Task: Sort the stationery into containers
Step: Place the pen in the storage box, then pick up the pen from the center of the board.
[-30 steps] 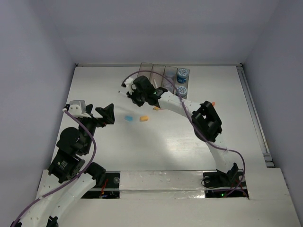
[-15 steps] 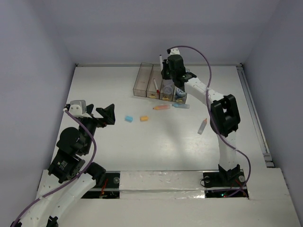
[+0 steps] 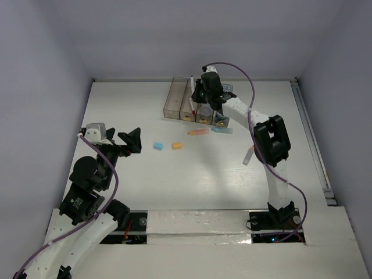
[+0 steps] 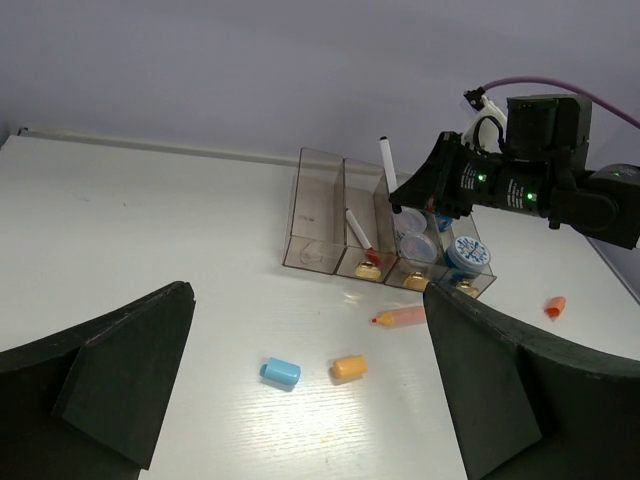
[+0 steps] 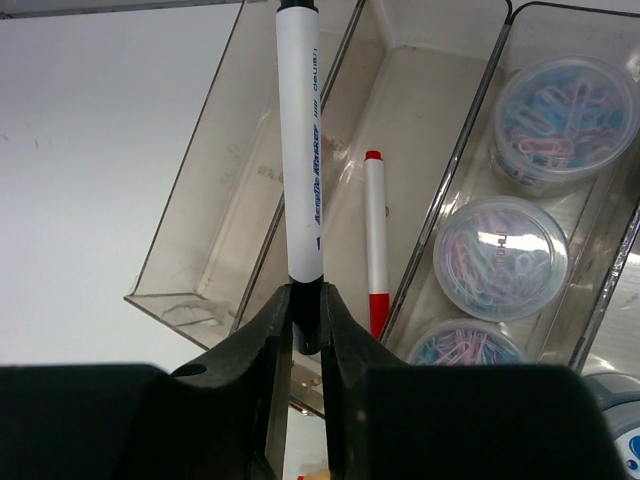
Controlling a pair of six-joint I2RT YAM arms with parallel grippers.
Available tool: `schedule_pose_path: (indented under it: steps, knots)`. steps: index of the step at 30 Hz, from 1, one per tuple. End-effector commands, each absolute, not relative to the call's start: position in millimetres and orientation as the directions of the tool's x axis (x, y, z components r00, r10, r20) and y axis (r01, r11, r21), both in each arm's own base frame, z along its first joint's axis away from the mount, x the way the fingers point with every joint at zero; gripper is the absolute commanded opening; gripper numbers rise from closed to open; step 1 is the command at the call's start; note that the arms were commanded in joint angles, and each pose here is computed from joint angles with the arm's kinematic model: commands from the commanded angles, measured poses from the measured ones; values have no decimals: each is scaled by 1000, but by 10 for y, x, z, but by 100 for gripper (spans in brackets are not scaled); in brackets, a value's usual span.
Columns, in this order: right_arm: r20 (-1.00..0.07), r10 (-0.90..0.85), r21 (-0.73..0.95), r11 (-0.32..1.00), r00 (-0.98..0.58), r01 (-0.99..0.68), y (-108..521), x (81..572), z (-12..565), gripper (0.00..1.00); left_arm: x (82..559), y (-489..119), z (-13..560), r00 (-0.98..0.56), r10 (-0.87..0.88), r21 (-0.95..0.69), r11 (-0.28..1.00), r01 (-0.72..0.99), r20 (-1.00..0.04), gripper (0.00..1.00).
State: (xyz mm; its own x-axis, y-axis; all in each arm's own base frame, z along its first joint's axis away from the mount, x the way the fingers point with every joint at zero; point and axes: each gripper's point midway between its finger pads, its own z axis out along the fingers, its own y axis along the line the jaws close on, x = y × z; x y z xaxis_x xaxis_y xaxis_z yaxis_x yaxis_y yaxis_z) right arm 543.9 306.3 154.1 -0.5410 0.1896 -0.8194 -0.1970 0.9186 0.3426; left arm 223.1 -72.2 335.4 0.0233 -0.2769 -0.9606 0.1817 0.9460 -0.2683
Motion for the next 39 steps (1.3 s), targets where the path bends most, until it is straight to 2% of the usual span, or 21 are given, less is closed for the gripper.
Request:
schedule_pose_path:
  steps: [1, 3, 6, 9, 14, 18, 23, 27, 29, 33, 35, 36, 39]
  knots:
    - [-812, 229, 379, 906, -537, -187, 3121, 5476, 1570, 20, 2242, -726, 3442, 59, -299, -283, 940, 193, -953, 99]
    - [-811, 229, 380, 906, -538, -186, 3115, 5465, 1574, 32, 2245, -728, 3439, 57, -298, -282, 940, 193, -953, 99]
    - [-813, 226, 378, 906, -536, -192, 3114, 5454, 1614, 44, 2243, -733, 3439, 57, -298, -282, 939, 196, -953, 99]
    - [-821, 223, 375, 905, -525, -202, 3101, 5433, 1715, 51, 2246, -735, 3432, 54, -296, -281, 940, 195, -954, 99]
    - [-843, 212, 375, 890, -494, -259, 3084, 5304, 1961, 52, 2247, -732, 3432, 55, -296, -281, 940, 193, -954, 99]
    - [-868, 137, 317, 892, -477, -323, 2934, 4991, 2093, 52, 2235, -738, 3442, 56, -300, -283, 938, 200, -952, 99]
    - [-863, 119, 224, 961, -491, -161, 2312, 4604, 1877, 52, 2229, -771, 3451, 53, -301, -283, 934, 218, -952, 99]
    - [-832, 225, 261, 965, -507, -1, 1757, 4265, 1693, 52, 2200, -771, 3477, 61, -307, -286, 930, 230, -950, 99]
    - [-791, 250, 243, 966, -558, 88, 1467, 4064, 1378, 52, 2187, -773, 3484, 63, -310, -288, 928, 235, -949, 99]
    - [-746, 323, 235, 946, -582, 224, 1110, 3688, 1114, 59, 2162, -792, 3511, 67, -316, -290, 923, 254, -946, 99]
    - [-732, 337, 213, 939, -592, 271, 960, 3516, 1017, 64, 2159, -808, 3505, 64, -315, -289, 921, 262, -947, 99]
    - [-711, 354, 200, 930, -607, 308, 867, 3428, 950, 70, 2148, -814, 3523, 67, -319, -291, 918, 270, -945, 99]
    - [-668, 393, 186, 910, -632, 369, 691, 3226, 848, 75, 2128, -827, 3536, 69, -321, -290, 914, 282, -944, 99]
